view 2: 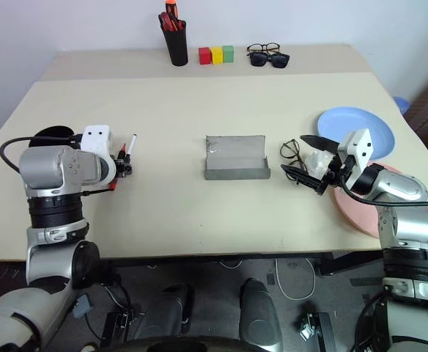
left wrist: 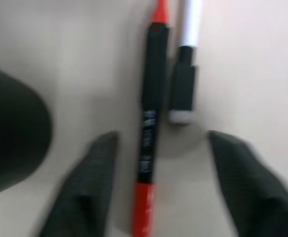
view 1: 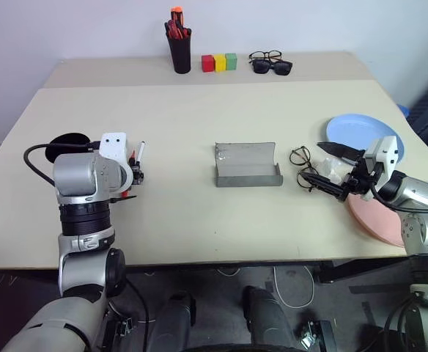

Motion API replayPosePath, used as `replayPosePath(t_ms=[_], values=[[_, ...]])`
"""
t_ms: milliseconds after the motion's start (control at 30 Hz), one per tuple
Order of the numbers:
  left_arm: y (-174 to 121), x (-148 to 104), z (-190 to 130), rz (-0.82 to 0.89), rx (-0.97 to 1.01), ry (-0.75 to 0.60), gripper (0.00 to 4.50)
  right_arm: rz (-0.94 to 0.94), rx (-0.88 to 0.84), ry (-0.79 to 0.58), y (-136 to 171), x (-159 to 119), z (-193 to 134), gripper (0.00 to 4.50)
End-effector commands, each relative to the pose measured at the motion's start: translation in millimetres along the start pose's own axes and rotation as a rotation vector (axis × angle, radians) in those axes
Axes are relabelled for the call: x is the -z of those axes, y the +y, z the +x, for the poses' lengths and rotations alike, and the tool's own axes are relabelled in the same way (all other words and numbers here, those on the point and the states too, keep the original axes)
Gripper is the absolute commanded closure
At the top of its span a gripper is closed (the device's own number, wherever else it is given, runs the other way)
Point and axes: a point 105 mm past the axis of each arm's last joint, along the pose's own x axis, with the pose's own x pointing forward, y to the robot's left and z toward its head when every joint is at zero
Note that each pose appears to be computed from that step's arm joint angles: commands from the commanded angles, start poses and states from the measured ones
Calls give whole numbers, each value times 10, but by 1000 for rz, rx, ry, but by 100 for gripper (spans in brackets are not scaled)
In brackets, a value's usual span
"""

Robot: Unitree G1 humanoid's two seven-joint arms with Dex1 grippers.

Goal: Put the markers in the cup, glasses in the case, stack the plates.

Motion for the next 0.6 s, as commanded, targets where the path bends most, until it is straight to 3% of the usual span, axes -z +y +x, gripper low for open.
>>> replayPosePath(t_ms=[33, 67, 100, 600], values=[[22, 81, 26, -27, 8, 26, 390, -54, 11, -35, -32, -171, -60, 0], [14, 94, 30, -28, 13, 28, 443, -54, 12, -34, -31, -169, -63, 0], [9, 107, 29, -22, 16, 27, 447, -53, 12, -33, -29, -168, -67, 0], [64, 147, -182, 85, 84, -72, 447, -41, 10, -27, -42, -120, -33, 0]])
